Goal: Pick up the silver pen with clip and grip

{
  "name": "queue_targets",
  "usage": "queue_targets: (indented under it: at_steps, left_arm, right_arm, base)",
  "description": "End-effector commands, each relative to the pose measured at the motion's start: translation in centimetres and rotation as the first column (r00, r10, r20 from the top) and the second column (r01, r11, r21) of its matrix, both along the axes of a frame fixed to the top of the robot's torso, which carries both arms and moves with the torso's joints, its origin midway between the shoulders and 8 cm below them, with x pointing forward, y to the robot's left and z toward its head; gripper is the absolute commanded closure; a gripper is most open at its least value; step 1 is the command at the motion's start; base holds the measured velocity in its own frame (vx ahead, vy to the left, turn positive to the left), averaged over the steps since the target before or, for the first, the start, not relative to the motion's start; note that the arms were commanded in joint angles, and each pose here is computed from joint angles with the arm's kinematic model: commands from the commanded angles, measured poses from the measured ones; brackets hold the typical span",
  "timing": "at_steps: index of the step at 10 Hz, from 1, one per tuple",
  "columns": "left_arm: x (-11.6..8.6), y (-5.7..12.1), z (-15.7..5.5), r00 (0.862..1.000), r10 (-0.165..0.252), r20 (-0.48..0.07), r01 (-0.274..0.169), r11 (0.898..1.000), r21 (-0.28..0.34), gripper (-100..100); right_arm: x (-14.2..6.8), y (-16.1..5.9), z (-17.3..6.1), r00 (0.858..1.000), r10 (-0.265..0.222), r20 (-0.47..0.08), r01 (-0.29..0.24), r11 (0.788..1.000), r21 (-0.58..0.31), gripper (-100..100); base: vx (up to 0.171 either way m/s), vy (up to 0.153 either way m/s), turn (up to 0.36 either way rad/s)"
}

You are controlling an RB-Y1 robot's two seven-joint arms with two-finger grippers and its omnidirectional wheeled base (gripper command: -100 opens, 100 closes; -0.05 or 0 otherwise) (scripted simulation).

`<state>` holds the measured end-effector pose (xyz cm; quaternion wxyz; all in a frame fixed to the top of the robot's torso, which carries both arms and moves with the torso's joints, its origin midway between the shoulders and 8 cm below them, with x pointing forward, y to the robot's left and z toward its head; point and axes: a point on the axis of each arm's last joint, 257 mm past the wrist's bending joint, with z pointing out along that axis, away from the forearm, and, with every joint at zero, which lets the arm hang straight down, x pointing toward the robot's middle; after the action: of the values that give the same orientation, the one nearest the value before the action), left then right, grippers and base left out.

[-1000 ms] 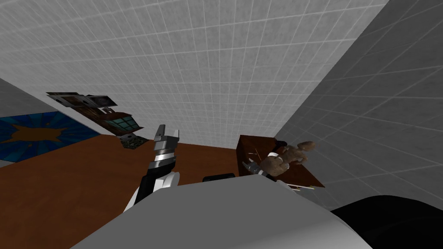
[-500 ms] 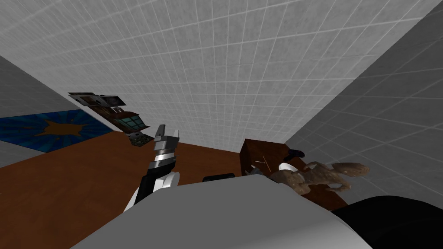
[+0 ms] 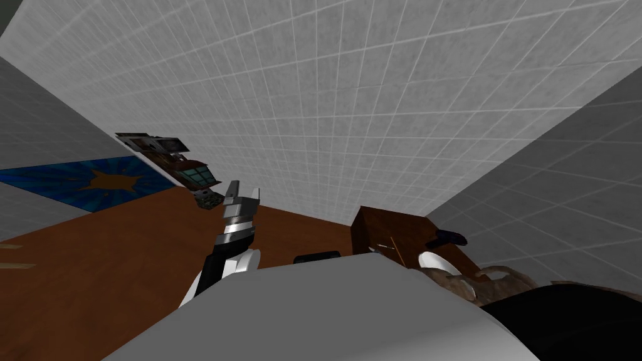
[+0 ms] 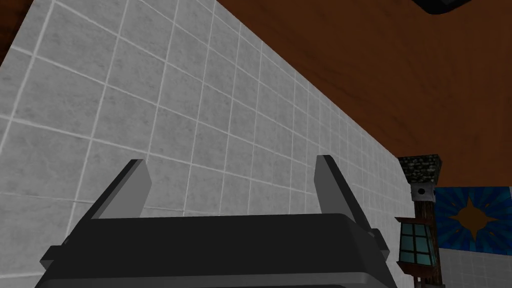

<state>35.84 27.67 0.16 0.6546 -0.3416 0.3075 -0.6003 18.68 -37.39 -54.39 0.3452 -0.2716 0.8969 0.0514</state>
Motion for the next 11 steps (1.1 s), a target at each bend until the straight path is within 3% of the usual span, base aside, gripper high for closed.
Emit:
queue_targets:
  at_steps: [1, 2, 4, 5, 6, 7, 8, 9, 11]
  left_arm:
    - [0.0, 0.0, 0.0, 1.000, 0.000, 0.000, 0.000, 1.000, 0.000, 0]
    - [0.0, 0.0, 0.0, 1.000, 0.000, 0.000, 0.000, 1.000, 0.000, 0]
    - [0.0, 0.0, 0.0, 1.000, 0.000, 0.000, 0.000, 1.000, 0.000, 0]
    - [0.0, 0.0, 0.0, 1.000, 0.000, 0.000, 0.000, 1.000, 0.000, 0]
    - [0.0, 0.0, 0.0, 1.000, 0.000, 0.000, 0.000, 1.000, 0.000, 0]
    - [0.0, 0.0, 0.0, 1.000, 0.000, 0.000, 0.000, 1.000, 0.000, 0]
    - [0.0, 0.0, 0.0, 1.000, 0.000, 0.000, 0.000, 1.000, 0.000, 0]
    - [0.0, 0.0, 0.0, 1.000, 0.000, 0.000, 0.000, 1.000, 0.000, 0]
    - [0.0, 0.0, 0.0, 1.000, 0.000, 0.000, 0.000, 1.000, 0.000, 0]
  right_arm:
    - [-0.8, -0.6, -0.8, 1.000, 0.000, -0.017, -0.001, 1.000, -0.013, -100]
    - [-0.8, -0.6, -0.8, 1.000, 0.000, -0.017, -0.001, 1.000, -0.013, -100]
    - [-4.1, -3.1, -2.8, 0.988, 0.108, -0.109, -0.122, 0.984, -0.128, -100]
    - [-5.0, -3.7, -3.2, 0.987, 0.096, -0.129, -0.113, 0.985, -0.133, -100]
    - [-6.6, -5.0, -3.9, 0.974, 0.143, -0.175, -0.175, 0.968, -0.180, -100]
    - [-7.1, -5.3, -4.1, 0.973, 0.137, -0.186, -0.171, 0.968, -0.182, -100]
    - [-8.4, -6.4, -4.5, 0.957, 0.183, -0.225, -0.233, 0.947, -0.221, -100]
    - [-9.2, -6.9, -4.8, 0.955, 0.172, -0.242, -0.228, 0.947, -0.225, -100]
    - [-12.5, -9.8, -5.4, 0.911, 0.237, -0.336, -0.338, 0.897, -0.286, -100]
  base:
    - [0.056, -0.006, -0.017]
    - [0.012, 0.002, -0.012]
    - [0.111, -0.004, 0.154]
    - [0.159, -0.006, 0.068]
    - [0.164, -0.052, 0.105]
    - [0.119, -0.051, 0.070]
    - [0.109, -0.048, 0.096]
    - [0.080, -0.038, 0.054]
    - [0.106, -0.040, 0.113]
